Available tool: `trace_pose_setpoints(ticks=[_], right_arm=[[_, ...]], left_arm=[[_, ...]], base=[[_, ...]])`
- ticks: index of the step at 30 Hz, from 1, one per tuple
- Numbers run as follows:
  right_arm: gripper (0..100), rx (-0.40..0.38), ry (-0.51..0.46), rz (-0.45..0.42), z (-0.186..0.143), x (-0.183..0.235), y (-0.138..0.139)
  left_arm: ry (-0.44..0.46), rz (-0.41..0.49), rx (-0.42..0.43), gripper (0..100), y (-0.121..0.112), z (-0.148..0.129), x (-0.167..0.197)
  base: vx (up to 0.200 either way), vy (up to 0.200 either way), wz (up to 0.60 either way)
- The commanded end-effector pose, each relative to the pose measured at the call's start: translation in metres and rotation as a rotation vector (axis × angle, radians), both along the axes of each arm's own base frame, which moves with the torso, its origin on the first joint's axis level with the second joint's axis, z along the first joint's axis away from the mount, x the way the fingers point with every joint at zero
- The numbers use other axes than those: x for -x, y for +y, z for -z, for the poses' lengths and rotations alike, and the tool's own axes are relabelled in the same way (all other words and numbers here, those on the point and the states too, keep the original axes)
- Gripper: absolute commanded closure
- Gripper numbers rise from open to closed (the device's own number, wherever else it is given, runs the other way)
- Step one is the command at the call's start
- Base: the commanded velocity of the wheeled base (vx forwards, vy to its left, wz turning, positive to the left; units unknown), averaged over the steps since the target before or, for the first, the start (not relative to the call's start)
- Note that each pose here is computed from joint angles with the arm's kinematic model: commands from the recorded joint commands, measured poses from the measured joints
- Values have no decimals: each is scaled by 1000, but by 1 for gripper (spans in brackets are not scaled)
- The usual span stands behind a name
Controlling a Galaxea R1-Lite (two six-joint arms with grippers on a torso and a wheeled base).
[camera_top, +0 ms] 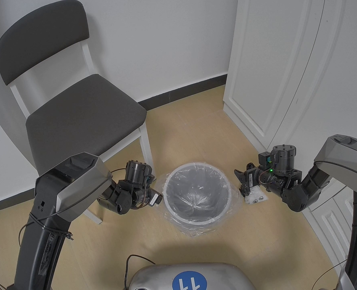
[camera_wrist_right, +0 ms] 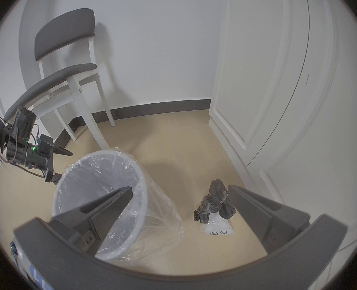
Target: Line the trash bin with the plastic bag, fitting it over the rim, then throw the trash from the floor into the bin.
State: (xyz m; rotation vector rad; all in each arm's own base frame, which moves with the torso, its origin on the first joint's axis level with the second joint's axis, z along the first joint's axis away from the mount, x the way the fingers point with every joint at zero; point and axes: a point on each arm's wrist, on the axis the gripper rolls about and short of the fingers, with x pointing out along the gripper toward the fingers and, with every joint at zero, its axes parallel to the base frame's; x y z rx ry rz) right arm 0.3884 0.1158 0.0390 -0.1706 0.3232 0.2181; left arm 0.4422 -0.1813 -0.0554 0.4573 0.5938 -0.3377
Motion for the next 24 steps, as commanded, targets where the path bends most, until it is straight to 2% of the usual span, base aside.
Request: trace_pose_setpoints(ticks=[1,7,18,24], right_arm=[[0,0,4,-3,1,1,1],[0,0,4,-6,0,3,1],[0,0,1,-12,-6,9,2],[0,11,2,-30,-10,15,5]], left_arm=[[-52,2,32,0,6,-15,23],[-75,16,50,0,11,-24,53],[-126,17,75,0,21,-30,76],[-139,24,112,0,23,-51,92]], base=[[0,0,0],[0,0,0],[0,0,0],[0,0,0]])
